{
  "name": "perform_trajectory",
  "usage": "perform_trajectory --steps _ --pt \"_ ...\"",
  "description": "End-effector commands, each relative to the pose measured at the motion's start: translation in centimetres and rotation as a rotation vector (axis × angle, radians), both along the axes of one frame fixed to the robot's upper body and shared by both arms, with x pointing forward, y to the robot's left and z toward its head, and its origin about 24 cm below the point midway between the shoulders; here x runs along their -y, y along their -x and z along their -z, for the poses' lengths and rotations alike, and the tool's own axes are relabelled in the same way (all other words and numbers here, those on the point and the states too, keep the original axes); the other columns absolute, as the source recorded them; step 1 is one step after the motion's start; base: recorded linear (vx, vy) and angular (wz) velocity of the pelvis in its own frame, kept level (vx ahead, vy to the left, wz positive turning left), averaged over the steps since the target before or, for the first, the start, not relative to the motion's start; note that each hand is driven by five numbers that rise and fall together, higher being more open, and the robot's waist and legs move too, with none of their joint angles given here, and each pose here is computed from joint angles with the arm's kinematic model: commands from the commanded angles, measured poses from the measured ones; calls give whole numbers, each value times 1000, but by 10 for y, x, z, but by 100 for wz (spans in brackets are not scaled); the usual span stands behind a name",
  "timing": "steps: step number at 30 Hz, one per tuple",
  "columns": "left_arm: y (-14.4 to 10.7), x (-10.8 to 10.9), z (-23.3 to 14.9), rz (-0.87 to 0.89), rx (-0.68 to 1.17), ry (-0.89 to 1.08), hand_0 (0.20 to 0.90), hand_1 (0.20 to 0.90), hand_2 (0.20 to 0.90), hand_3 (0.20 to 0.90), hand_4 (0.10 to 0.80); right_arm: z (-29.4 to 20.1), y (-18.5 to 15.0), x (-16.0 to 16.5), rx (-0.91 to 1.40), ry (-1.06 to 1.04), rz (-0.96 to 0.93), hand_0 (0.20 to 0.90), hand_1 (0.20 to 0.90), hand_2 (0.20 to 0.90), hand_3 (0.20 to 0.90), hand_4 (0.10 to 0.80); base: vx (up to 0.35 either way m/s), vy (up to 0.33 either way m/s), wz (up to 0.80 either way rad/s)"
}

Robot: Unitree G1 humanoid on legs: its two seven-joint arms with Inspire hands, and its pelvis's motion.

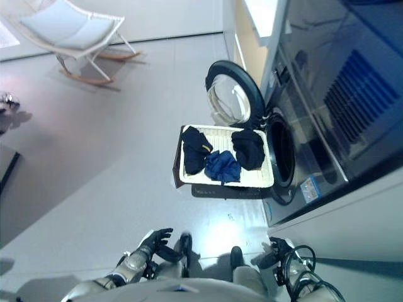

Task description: Pick up the clothes and place them into the washing machine

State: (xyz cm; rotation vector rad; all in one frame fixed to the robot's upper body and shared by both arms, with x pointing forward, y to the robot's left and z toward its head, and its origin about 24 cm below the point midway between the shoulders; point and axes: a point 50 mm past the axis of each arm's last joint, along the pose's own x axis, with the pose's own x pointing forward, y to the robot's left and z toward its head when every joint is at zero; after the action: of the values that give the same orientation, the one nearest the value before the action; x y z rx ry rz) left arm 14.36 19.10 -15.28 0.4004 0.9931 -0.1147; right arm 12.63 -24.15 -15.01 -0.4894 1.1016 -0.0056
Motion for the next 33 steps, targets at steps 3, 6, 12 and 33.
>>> perform_trajectory --steps 3,6,12,33 --pt "42 -34 7 -22 -121 -89 900 900 900 900 800 6 17 -8 -10 -54 61 900 900 900 900 800 306 174 -70" --pt "26 -36 2 8 -68 -97 900 900 900 900 800 3 8 -12 28 -60 27 900 900 900 900 800 165 165 -35" --pt "-2 -34 -8 22 37 -97 900 900 900 900 800 -16 -38 -24 180 -29 -168 900 900 900 900 800 126 36 6" --pt "60 -52 5 -57 -108 -123 900 900 900 900 800 -95 -123 -68 604 -93 -541 900 900 900 900 800 91 -60 25"
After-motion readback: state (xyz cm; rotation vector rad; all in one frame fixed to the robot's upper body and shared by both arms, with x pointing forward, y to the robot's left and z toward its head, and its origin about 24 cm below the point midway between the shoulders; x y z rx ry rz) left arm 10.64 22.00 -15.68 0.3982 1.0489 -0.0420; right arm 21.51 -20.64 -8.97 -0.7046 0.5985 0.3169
